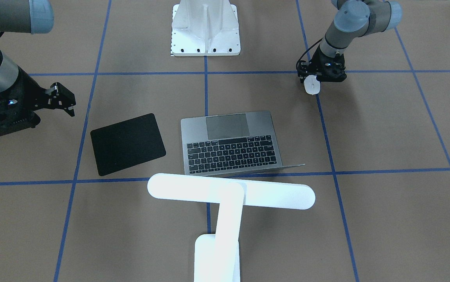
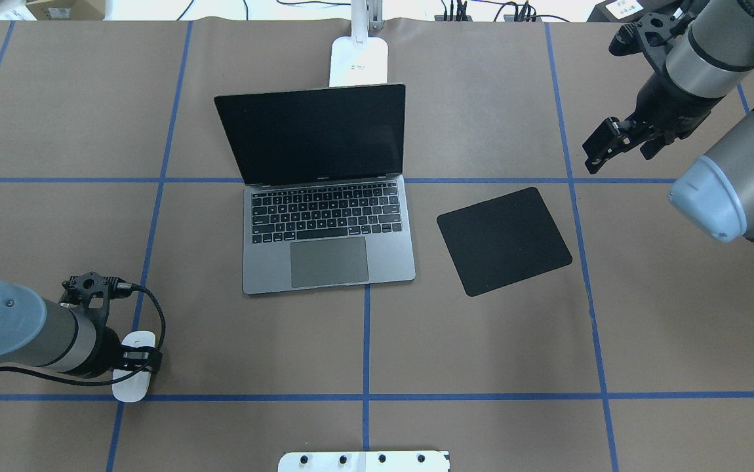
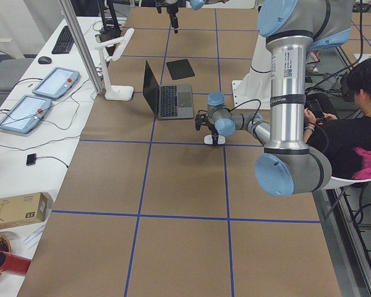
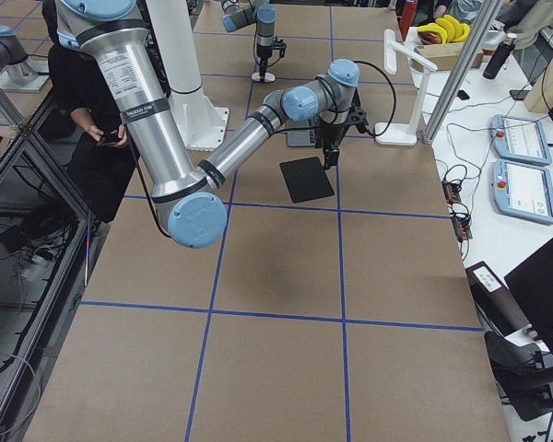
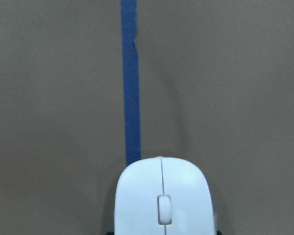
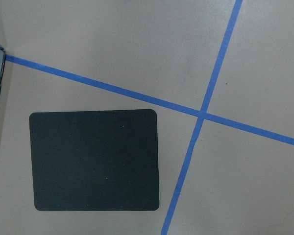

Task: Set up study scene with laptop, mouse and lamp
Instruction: 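Carry the white mouse past the laptop toward the mouse pad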

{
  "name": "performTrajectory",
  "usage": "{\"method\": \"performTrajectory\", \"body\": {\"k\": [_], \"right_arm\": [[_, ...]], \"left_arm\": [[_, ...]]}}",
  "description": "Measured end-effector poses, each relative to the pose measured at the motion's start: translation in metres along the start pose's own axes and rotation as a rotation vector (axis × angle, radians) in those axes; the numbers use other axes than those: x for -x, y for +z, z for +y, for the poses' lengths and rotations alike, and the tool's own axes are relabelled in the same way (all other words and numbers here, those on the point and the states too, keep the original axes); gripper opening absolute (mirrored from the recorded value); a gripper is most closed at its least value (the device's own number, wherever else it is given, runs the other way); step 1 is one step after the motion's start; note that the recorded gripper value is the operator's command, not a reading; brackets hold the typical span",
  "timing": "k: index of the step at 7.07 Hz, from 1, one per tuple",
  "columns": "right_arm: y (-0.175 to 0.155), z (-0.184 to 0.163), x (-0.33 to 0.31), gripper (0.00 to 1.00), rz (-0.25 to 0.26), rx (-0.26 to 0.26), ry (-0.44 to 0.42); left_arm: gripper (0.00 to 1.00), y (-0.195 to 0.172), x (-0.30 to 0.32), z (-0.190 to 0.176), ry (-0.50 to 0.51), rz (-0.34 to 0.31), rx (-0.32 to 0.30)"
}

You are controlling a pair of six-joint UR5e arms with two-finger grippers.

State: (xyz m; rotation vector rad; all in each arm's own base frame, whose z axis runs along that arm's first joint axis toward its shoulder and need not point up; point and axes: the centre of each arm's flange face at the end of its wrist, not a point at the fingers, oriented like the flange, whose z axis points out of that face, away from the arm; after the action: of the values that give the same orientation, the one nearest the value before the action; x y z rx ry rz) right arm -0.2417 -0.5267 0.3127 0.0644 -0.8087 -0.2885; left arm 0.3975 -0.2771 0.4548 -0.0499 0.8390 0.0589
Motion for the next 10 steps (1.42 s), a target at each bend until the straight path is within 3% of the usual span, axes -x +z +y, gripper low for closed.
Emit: {"method": "performTrajectory", "body": {"k": [5, 10], "right_arm": [[0.002, 0.0, -0.001, 0.99, 0.0, 0.004, 0.002], [0.009, -0.003, -0.006, 0.99, 0.006, 0.018, 0.014]], "left_arm": [[0.69, -0.019, -0.027, -0.002, 0.016, 0.051, -0.009], [0.67, -0.083, -0.177, -0.037, 0.056, 0.054, -0.039]]}}
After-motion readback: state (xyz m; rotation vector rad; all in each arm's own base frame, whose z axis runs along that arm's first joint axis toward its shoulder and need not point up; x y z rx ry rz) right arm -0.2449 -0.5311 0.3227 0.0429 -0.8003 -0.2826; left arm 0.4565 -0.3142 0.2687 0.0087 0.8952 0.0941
